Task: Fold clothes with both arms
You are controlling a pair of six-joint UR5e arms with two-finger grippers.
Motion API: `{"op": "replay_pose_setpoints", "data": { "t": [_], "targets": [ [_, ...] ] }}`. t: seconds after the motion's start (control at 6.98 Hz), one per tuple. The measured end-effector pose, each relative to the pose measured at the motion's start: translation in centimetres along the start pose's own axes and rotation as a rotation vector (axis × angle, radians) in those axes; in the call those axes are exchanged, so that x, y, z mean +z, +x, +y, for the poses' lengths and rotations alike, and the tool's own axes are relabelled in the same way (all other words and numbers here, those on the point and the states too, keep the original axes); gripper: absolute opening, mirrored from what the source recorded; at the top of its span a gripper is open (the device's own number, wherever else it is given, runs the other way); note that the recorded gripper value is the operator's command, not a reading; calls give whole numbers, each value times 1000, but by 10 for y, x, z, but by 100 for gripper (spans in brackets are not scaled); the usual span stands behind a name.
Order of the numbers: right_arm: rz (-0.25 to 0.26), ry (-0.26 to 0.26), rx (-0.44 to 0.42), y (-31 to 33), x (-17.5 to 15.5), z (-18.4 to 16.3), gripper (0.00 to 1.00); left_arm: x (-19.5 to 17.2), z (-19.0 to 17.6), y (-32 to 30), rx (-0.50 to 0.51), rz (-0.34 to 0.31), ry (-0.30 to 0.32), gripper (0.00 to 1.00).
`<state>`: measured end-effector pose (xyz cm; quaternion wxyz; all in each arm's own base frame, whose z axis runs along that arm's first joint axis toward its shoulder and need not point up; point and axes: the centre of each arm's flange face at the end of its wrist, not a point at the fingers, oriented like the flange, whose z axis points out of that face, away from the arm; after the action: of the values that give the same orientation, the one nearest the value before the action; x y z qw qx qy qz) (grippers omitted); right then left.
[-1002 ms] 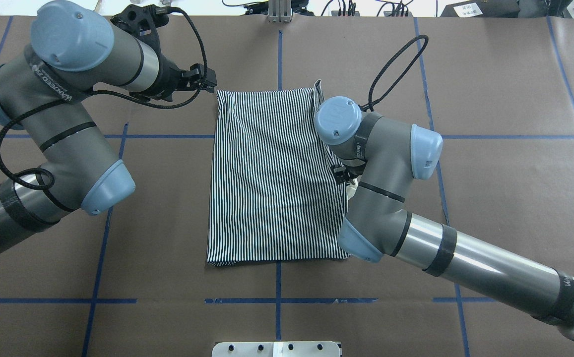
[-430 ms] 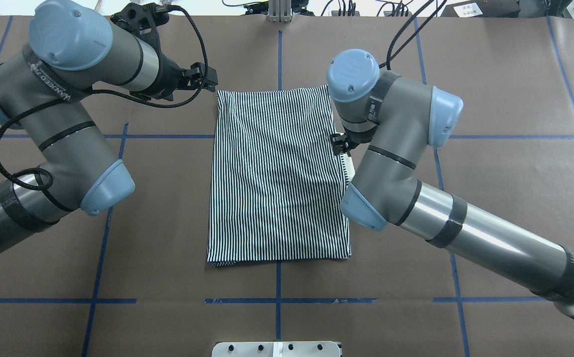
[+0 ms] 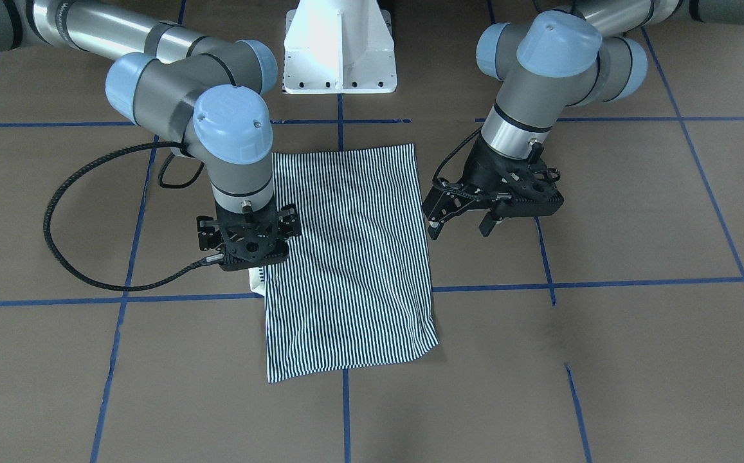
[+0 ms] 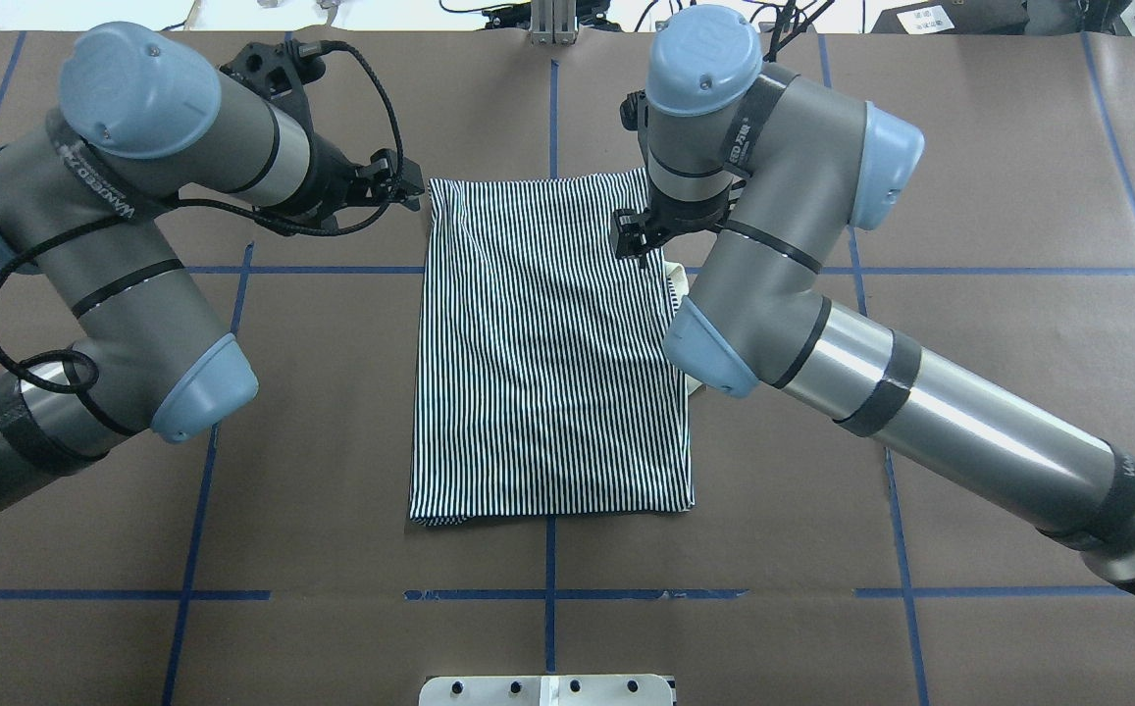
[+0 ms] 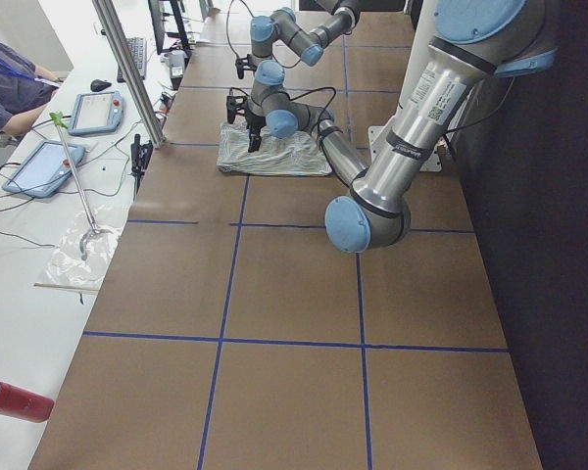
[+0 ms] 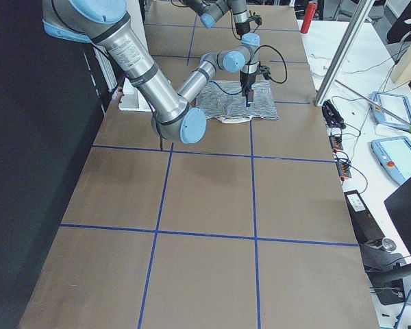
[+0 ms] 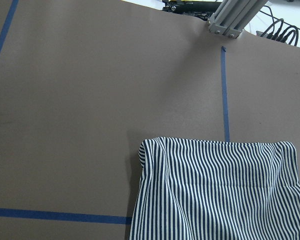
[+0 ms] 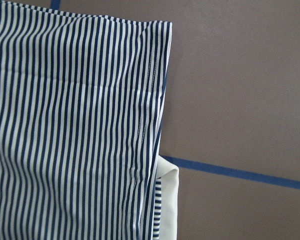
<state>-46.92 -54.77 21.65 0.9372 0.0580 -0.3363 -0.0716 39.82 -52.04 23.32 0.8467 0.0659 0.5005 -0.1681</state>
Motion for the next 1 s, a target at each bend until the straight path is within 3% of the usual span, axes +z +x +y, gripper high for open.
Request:
{"op": "replay_pose_setpoints", "data": {
  "t": [0.29, 0.57, 0.86, 1.0],
  "targets": [
    [-92, -8, 61, 28, -27, 38, 100, 14, 62, -16, -252, -30, -102, 99],
    [-119, -8, 99, 36, -37, 54, 100, 56, 168, -8, -444, -147, -111, 98],
    [-120, -8, 112, 38, -38, 56, 100, 81, 256, -2, -536, -247, -99, 98],
    [-119, -9, 116, 39, -37, 56, 100, 86, 280, -3, -546, -276, -101, 97]
  ]
}}
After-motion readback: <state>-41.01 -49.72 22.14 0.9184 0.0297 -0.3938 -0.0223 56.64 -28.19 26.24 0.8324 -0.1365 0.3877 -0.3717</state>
